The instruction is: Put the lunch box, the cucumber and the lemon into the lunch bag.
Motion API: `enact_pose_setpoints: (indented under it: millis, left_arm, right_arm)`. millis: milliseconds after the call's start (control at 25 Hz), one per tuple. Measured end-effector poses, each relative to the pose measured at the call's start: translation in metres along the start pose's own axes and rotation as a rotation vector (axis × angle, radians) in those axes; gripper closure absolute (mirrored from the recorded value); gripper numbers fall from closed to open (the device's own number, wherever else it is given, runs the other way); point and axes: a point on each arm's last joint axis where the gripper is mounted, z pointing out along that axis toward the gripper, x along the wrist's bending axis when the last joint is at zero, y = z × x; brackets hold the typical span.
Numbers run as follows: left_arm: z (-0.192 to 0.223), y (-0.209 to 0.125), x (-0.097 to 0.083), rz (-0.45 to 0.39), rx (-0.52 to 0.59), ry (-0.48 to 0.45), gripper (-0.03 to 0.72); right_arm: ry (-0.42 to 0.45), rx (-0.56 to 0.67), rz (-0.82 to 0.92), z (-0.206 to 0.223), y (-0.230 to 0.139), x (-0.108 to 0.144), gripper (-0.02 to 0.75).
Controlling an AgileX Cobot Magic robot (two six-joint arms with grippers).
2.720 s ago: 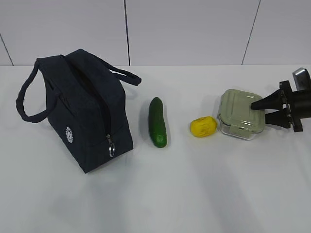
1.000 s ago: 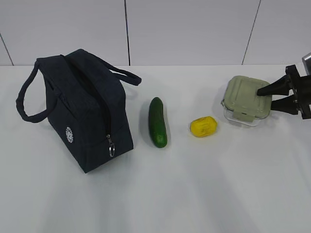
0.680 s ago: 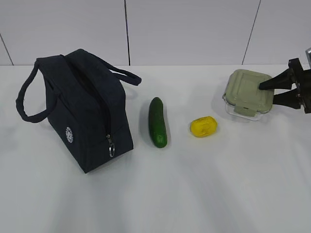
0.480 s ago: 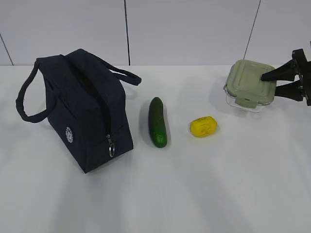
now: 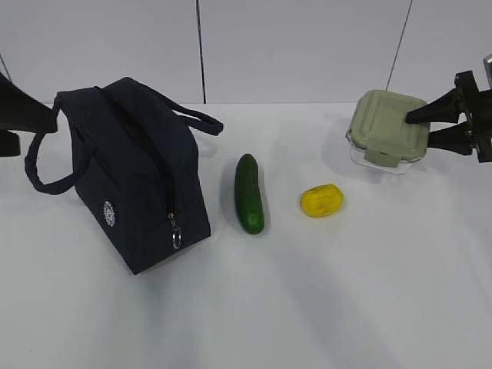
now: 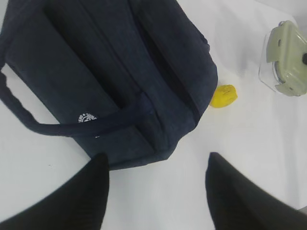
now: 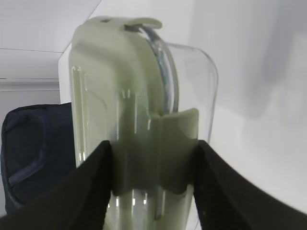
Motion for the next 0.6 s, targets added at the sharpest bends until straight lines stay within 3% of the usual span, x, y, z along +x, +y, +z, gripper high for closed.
enact_pose_setpoints:
  millis: [280, 480, 600]
  left_arm:
    - [0.047, 0.015, 0.016, -0.077, 0.089, -0.004, 0.228]
    - [0.070, 0.017, 0.023, -0.135, 0.104, -0.056, 0.228]
    - [0.082, 0.014, 0.022, -0.120, 0.125, -0.073, 0.227]
  right_arm:
    - [0.005, 0.007, -0.020, 0.002, -0.001, 0.011, 0.360]
    - [0.014, -0.004, -0.042, -0.003, 0.000, 0.022, 0.360]
    - [0.015, -0.008, -0.049, -0.005, 0.000, 0.025, 0.360]
